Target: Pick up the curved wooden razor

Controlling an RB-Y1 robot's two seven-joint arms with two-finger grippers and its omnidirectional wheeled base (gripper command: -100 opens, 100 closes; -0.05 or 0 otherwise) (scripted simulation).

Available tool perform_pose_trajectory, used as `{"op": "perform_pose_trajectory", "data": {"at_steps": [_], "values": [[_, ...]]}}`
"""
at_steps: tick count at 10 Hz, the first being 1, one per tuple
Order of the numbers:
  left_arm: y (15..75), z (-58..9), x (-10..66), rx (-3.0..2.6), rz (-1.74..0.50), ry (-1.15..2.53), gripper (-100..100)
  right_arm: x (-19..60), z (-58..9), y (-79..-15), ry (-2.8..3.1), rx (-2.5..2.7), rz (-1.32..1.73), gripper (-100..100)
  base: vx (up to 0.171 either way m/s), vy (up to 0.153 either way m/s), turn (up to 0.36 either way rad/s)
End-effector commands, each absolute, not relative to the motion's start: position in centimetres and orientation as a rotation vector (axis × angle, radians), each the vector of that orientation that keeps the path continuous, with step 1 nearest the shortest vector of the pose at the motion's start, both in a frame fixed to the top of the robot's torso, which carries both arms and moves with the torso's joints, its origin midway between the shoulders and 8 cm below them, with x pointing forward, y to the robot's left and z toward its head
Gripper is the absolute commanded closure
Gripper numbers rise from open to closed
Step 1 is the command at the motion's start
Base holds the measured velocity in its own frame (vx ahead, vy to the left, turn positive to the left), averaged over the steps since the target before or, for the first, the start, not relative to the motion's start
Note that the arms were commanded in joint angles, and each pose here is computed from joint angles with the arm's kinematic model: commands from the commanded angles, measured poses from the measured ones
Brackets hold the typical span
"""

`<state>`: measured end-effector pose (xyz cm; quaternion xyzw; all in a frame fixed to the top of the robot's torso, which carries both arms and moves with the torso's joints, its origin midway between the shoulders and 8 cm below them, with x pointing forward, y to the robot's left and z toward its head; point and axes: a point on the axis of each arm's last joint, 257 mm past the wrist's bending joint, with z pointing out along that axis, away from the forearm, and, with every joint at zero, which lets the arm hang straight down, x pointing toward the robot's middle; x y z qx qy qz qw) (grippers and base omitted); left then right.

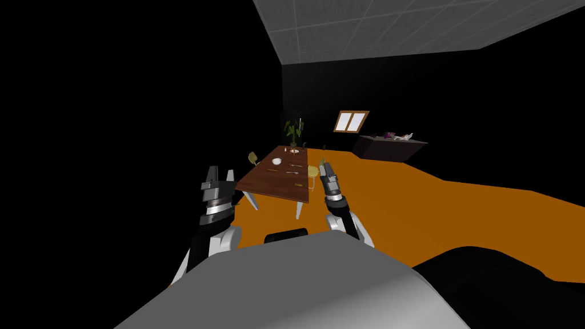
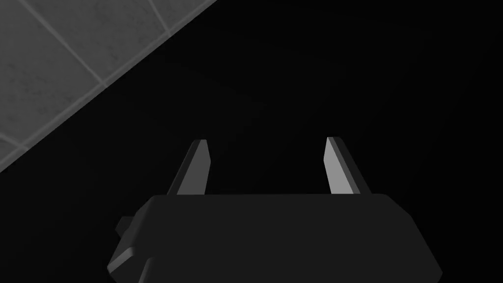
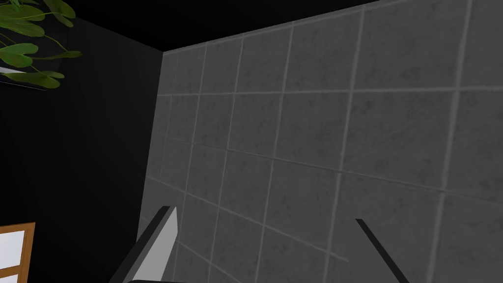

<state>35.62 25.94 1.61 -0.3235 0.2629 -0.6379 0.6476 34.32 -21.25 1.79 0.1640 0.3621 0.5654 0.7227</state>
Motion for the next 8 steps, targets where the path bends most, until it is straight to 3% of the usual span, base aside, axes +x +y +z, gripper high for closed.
{"op": "perform_pose_trajectory", "data": {"at_steps": [1, 8], "values": [[25.9, 1.6, 35.6, -0.736, -1.45, 0.598, 0, 35.3, -0.4, -20.7, 0.879, 0.332, 1.217, -100, 0.014, 0.089, 0.095], [25.9, 1.6, 35.6, -0.736, -1.451, 0.598, 0, 36.8, -7.5, -19.7, 1.104, 0.232, 1.116, -100, 0.006, 0.07, 0.091]]}}
